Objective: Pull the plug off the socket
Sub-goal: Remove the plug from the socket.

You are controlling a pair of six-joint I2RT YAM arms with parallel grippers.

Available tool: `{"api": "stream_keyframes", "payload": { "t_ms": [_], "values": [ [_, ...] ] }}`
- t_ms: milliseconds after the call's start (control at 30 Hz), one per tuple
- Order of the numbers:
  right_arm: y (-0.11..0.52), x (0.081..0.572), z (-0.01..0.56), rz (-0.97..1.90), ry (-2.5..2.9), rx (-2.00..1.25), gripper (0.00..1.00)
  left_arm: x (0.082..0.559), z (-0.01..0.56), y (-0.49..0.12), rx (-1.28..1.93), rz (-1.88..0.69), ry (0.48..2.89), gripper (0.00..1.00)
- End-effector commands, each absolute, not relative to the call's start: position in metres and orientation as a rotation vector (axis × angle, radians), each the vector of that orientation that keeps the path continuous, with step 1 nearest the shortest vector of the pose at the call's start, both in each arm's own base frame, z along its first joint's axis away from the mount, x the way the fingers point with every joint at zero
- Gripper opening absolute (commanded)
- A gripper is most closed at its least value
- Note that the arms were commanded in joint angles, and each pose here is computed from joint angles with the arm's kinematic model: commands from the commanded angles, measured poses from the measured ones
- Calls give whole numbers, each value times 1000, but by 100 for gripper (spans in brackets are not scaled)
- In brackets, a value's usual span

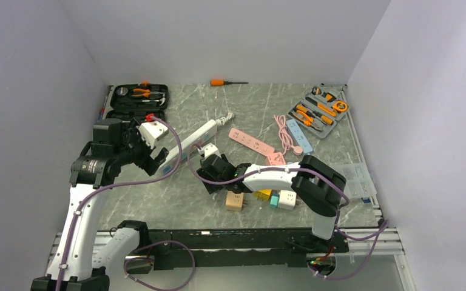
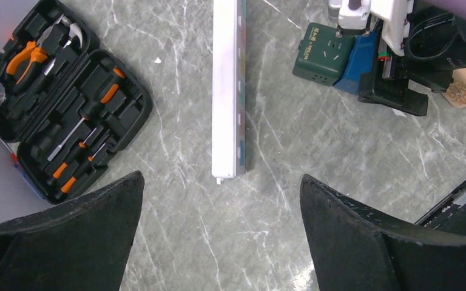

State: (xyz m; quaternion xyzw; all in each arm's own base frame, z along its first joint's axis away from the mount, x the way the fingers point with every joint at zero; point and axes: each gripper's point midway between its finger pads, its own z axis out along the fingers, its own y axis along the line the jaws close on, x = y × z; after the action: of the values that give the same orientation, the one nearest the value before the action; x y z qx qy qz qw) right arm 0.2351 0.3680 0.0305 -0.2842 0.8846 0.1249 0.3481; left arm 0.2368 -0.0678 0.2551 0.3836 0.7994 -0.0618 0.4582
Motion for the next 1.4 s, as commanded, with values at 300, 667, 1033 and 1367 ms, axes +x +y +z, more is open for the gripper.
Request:
{"api": "stream_keyframes", "payload": {
  "t_ms": [300, 667, 1033, 1367],
  "values": [
    [374, 239, 66, 377, 2218, -749, 16, 229, 253, -85, 1091, -222, 1840, 99],
    [375, 219, 155, 808, 2210, -748, 0, 174, 227, -99, 1611, -110, 1385, 99],
    [388, 182, 224, 1188, 2071, -873, 0, 135, 238, -135, 1707, -143, 925, 99],
    [396, 157, 280, 1412, 1885, -929, 0, 133, 228, -140, 1755, -108, 790, 99]
  ]
}}
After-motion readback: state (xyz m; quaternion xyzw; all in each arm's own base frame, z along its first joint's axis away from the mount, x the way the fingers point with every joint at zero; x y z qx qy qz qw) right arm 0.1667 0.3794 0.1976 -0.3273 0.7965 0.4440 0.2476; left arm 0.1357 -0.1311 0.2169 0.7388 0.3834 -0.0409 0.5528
